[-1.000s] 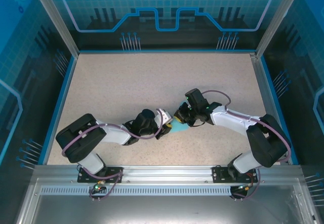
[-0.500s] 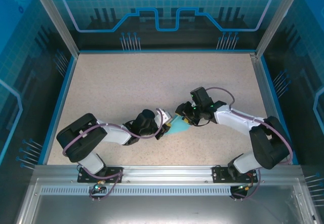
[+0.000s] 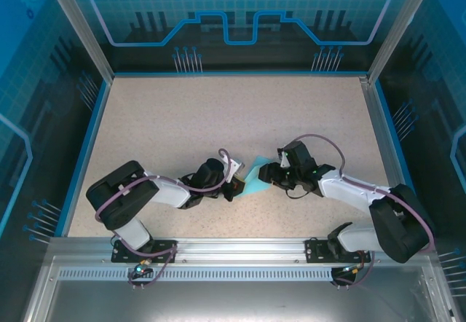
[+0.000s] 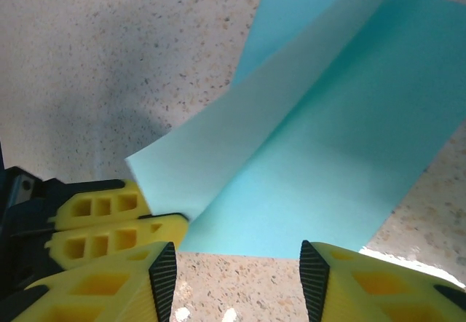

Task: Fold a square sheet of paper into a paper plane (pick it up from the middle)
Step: Fourth fold the wing at the center of the table.

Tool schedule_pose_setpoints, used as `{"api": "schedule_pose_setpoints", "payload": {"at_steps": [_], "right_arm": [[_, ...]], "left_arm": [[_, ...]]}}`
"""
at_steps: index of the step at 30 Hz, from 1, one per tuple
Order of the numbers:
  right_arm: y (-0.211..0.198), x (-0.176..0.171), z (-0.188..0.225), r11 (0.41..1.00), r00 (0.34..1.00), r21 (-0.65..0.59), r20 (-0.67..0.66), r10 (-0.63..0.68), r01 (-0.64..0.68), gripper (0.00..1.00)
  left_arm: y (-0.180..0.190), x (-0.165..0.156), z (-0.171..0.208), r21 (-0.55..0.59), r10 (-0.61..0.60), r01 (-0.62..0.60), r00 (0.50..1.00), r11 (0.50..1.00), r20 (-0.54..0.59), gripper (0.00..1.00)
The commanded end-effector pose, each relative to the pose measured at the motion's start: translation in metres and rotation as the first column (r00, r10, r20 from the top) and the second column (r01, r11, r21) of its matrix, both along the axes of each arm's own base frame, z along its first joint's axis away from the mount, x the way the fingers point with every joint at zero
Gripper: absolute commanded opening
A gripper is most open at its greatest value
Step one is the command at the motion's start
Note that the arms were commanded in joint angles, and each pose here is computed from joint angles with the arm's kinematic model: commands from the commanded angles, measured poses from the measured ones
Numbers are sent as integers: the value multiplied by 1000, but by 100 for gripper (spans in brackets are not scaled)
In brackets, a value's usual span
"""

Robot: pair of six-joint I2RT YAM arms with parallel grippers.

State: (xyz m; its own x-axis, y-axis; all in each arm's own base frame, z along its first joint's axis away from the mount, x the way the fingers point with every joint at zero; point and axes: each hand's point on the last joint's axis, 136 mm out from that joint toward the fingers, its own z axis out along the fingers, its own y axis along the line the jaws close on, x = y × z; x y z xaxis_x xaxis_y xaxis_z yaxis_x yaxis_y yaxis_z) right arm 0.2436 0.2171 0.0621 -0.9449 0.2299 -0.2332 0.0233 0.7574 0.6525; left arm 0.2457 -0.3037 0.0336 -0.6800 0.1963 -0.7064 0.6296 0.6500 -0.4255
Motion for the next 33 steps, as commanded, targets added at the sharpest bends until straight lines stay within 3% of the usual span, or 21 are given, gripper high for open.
{"api": "schedule_pose_setpoints", "payload": {"at_steps": [1,8,18,33], "right_arm": [[13,4,5,997,994,16,77,73,-74,50],[19,7,-9,997,996,8,40,79,-79,46],[27,12,-18,997,997,35,21,74,-74,49],[15,14,-37,998,999,-55,-50,12,-14,51]], "left_arm": [[-14,-1,12,-92,8,-14,998,996,-64,6],[-12,-1,15,-91,30,-38,996,995,-83,6],[-14,-2,14,-95,66,-86,979,992,-191,8],[-19,-5,4,-98,89,-132,931,986,-354,13]]}}
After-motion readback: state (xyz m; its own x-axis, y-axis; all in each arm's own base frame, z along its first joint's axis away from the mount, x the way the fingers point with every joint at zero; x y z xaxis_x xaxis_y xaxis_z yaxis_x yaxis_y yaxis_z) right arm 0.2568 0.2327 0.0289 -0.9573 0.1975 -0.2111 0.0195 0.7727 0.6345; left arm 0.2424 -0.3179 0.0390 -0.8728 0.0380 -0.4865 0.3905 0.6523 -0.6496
